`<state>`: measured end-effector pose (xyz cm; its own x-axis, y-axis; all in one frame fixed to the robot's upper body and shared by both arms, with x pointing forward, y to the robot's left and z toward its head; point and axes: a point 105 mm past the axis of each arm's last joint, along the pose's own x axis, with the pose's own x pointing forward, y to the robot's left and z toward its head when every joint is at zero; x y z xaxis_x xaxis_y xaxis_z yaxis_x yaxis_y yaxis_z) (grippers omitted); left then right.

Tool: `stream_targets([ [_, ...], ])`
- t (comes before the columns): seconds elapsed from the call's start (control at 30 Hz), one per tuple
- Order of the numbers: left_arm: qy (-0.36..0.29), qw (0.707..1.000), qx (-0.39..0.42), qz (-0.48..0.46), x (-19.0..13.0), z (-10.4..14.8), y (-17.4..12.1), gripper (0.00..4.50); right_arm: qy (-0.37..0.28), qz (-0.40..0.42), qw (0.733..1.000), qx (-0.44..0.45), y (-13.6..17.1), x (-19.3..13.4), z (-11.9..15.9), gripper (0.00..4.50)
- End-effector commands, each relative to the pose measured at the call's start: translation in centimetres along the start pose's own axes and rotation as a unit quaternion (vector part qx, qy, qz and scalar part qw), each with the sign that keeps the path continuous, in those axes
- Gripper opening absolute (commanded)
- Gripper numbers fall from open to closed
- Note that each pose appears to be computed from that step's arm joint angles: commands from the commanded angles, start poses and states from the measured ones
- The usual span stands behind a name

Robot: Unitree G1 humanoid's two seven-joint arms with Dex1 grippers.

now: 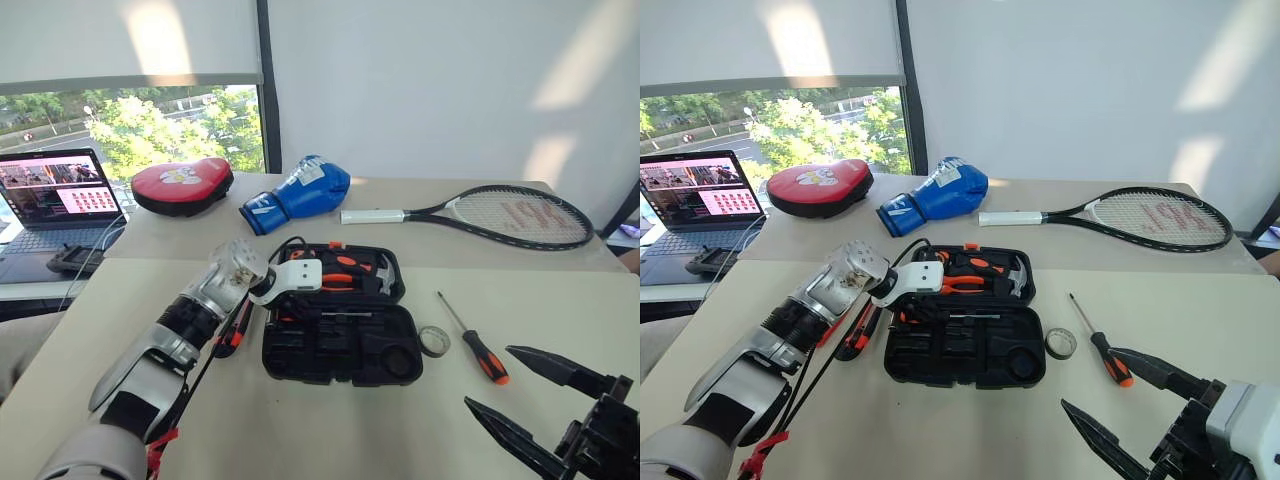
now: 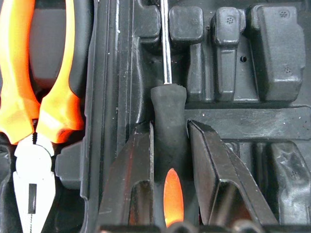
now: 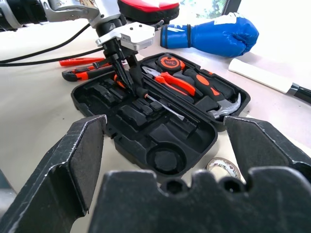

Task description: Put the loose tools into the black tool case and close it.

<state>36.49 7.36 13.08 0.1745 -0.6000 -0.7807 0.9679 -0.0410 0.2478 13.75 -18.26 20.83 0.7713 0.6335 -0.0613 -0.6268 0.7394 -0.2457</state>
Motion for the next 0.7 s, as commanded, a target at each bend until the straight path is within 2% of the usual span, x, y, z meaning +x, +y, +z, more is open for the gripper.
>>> stream_targets([
  [0.03,-0.025,0.999,0.018,0.021,-0.3,0.9,0.6,2.49,-0.016,0.008,1.000,-0.017,0.2,0.2,0.8,4.50],
  [0.07,-0.056,0.998,0.017,0.035,-1.0,1.8,0.9,2.88,-0.015,0.012,1.000,-0.018,0.3,0.3,0.9,4.50],
  [0.1,-0.088,0.995,0.011,0.049,-1.7,2.6,1.3,3.08,-0.013,0.015,1.000,-0.018,0.3,0.3,0.9,4.50],
  [0.2,-0.227,0.971,-0.010,0.072,-4.2,5.0,1.2,3.08,0.004,0.023,1.000,-0.010,0.0,0.7,0.5,4.50],
  [0.27,-0.248,0.964,-0.078,0.054,-5.1,4.5,0.7,3.08,0.009,0.024,1.000,0.004,-0.7,1.0,0.4,4.50],
  [0.37,-0.272,0.946,-0.158,0.073,-5.2,3.6,0.4,2.35,0.003,0.033,0.999,0.019,-2.3,1.6,0.9,4.50],
  [0.57,-0.281,0.920,-0.226,0.152,-2.8,2.0,0.0,0.08,-0.014,0.103,0.995,-0.002,-4.6,2.3,2.8,4.50],
  [0.7,-0.253,0.912,-0.265,0.185,-0.1,0.4,0.0,0.08,0.005,0.136,0.990,-0.026,-6.0,2.8,3.2,4.50],
])
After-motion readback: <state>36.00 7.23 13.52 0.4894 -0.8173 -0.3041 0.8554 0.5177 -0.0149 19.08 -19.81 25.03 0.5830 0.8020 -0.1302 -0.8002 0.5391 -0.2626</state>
